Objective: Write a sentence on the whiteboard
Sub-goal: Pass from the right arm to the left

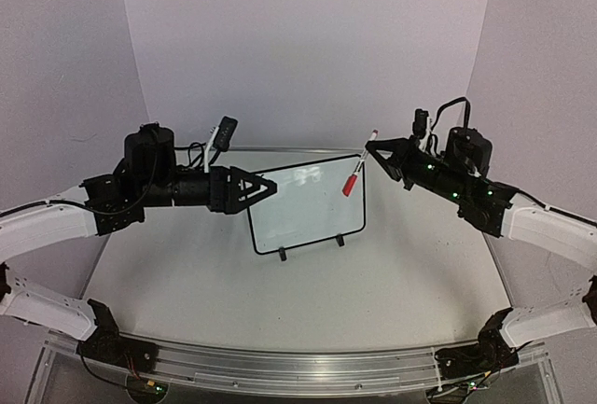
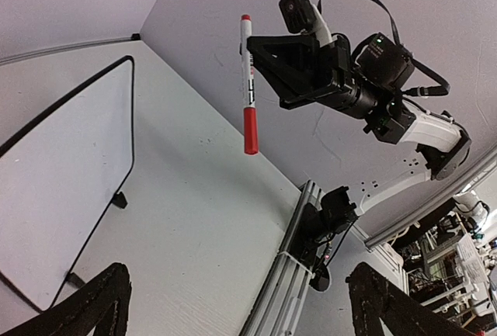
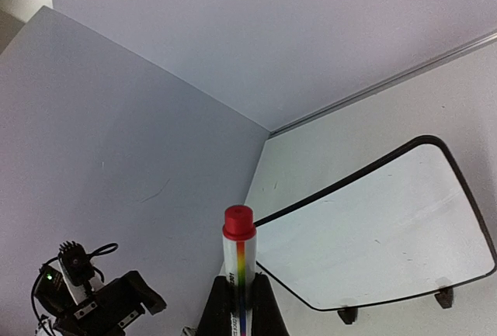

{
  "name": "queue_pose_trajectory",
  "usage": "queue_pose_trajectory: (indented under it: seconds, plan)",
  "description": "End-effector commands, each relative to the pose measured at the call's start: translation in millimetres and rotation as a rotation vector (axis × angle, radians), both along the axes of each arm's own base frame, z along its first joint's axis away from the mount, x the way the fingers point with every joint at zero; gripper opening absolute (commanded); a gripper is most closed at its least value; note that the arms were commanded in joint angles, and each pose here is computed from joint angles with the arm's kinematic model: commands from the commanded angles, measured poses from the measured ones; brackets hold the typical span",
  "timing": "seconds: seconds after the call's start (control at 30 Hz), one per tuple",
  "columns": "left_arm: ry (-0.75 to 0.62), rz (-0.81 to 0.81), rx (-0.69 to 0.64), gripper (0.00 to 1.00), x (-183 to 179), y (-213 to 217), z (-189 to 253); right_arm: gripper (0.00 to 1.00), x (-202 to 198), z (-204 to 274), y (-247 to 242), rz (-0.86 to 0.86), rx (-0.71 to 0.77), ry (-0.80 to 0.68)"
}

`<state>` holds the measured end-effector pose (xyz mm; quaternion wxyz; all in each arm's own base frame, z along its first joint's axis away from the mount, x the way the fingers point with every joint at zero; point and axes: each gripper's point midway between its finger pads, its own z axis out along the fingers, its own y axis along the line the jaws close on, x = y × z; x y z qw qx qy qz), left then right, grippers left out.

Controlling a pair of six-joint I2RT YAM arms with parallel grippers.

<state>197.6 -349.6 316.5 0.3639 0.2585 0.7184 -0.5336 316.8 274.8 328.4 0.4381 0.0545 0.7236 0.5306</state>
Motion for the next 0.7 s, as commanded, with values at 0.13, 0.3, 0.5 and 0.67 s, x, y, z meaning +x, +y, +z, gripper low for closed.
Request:
queue_pose_trajectory:
  seconds: [0.13, 0.3, 0.5, 0.67]
  plan:
    - [-0.011, -0.085, -0.143, 0.87, -7.8, -58.3, 31.6, 0.0, -23.6, 47.2, 41.4, 0.083, 0.118, -0.121]
    - [0.011, -0.119, -0.203, 0.7, -6.8, -72.4, 37.5, 0.0, -28.1, 48.9, 53.5, 0.106, 0.116, -0.127]
    - [0.026, -0.12, -0.222, 0.6, -3.8, -79.7, 36.1, 0.0, -29.1, 47.6, 55.6, 0.101, 0.125, -0.131]
    - [0.052, -0.116, -0.206, 0.57, -0.9, -84.5, 28.6, 0.0, -28.7, 46.6, 54.8, 0.092, 0.132, -0.129]
